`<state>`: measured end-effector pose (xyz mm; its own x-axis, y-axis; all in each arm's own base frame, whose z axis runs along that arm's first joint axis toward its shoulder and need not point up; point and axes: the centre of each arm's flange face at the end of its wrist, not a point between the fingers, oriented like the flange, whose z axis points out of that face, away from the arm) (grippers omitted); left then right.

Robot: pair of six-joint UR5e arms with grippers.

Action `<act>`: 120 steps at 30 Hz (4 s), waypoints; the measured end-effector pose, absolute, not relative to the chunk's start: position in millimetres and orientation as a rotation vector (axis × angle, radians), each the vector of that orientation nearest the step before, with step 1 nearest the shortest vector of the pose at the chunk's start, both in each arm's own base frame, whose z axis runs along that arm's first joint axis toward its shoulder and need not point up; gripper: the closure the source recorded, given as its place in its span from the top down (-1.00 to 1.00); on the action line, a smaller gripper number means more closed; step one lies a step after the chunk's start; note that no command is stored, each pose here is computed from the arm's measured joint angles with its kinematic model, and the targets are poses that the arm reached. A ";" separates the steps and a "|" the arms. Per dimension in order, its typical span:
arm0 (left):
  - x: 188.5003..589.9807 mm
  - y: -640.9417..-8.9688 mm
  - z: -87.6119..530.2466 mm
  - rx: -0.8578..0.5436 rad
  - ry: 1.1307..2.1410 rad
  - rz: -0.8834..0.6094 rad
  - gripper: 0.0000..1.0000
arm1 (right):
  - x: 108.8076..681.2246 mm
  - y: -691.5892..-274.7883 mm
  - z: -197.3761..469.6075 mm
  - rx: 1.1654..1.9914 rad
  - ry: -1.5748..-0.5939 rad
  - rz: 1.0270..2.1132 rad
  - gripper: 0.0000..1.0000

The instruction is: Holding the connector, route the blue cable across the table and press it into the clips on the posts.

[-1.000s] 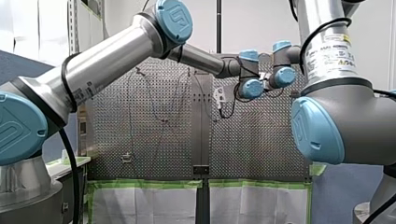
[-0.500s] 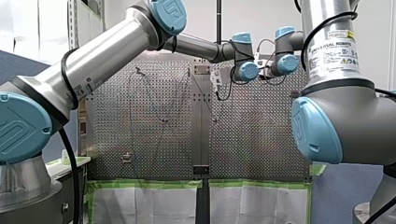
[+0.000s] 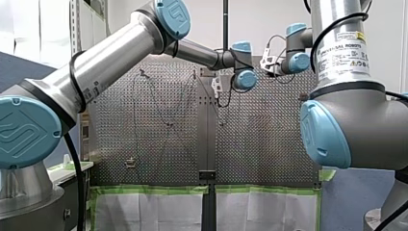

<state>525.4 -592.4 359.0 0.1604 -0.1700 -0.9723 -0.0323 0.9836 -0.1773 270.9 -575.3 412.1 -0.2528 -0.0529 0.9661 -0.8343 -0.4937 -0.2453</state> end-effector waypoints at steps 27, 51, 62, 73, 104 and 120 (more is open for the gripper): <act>456.1 -628.2 352.1 -0.108 1.493 -0.103 -1.00 | 270.7 -557.7 424.7 1.487 -1.133 1.776 -0.98; 497.9 -611.9 376.8 -0.162 1.396 -0.149 -1.00 | 278.8 -552.0 436.4 1.469 -1.080 1.802 -0.98; 545.3 -581.4 353.8 -0.134 1.388 -0.143 -1.00 | 274.0 -561.4 432.8 1.444 -1.069 1.811 -0.98; 554.8 -578.3 351.8 -0.102 1.384 -0.179 -0.11 | 268.7 -569.5 425.2 1.437 -1.078 1.802 -0.98; 503.5 -580.3 351.2 -0.110 1.517 -0.161 1.00 | 269.1 -570.3 422.1 1.446 -1.077 1.797 -0.98; 457.0 -573.6 395.4 -0.066 1.462 -0.242 1.00 | 269.5 -569.8 421.5 1.450 -1.075 1.795 -0.98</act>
